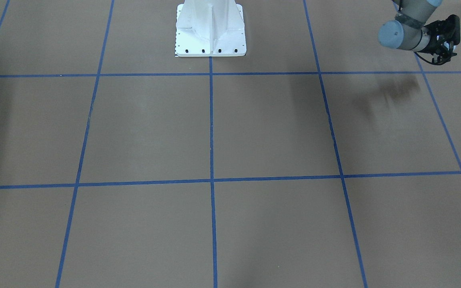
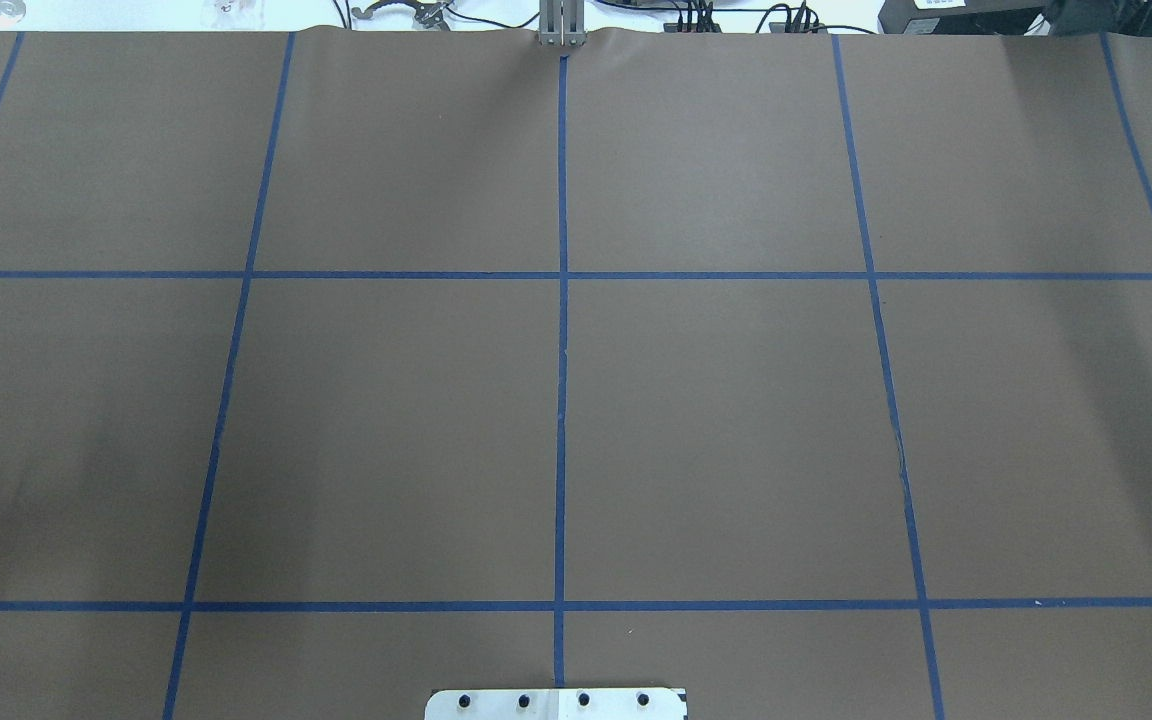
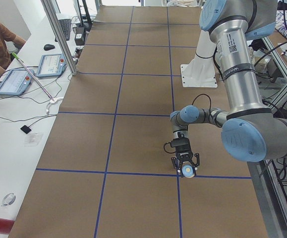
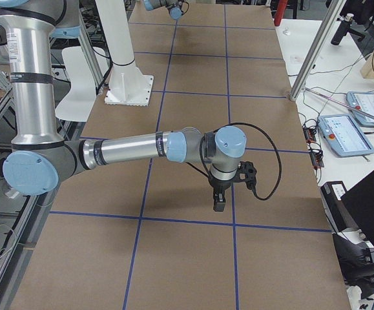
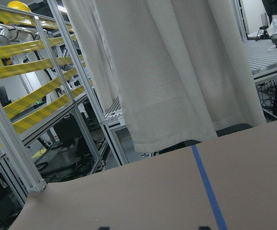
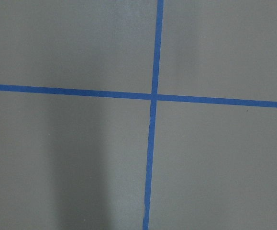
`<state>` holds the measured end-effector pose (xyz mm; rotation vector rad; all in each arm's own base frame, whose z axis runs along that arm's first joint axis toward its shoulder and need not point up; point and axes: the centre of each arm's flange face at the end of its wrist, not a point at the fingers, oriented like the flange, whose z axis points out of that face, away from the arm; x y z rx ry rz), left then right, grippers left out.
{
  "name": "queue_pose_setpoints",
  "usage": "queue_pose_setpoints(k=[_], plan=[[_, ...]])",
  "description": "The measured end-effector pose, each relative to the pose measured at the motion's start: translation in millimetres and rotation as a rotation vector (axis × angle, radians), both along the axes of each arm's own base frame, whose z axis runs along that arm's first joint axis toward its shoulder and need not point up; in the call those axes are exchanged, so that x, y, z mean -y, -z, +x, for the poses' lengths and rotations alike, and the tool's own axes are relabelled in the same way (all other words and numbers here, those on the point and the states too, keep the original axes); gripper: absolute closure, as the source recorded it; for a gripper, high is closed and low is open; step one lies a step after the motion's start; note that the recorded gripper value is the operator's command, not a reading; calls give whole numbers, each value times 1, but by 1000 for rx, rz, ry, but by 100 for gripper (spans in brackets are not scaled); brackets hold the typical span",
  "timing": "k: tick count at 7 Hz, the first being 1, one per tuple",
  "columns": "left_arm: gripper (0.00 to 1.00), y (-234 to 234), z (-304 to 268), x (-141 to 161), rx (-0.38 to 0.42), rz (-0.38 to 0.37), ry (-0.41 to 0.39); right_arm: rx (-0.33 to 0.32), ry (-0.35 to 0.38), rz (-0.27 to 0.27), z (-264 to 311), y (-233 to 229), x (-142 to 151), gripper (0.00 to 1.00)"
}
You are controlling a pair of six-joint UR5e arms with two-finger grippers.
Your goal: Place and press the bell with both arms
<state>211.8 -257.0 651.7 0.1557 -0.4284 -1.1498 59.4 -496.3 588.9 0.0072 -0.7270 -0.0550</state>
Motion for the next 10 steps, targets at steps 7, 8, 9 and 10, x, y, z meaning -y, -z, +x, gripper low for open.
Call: queue_pose_setpoints(k=[7, 8, 9, 10], plan=[[100, 287, 52, 240, -300, 519, -518, 4, -1, 0, 0, 3, -3, 0], [100, 318, 71, 246, -360, 660, -609, 4, -1, -1, 0, 2, -4, 0], [100, 341, 99, 253, -426, 796, -669, 4, -1, -4, -1, 1, -4, 0], [100, 364, 142, 262, -491, 924, -714, 5, -1, -3, 0, 1, -4, 0]])
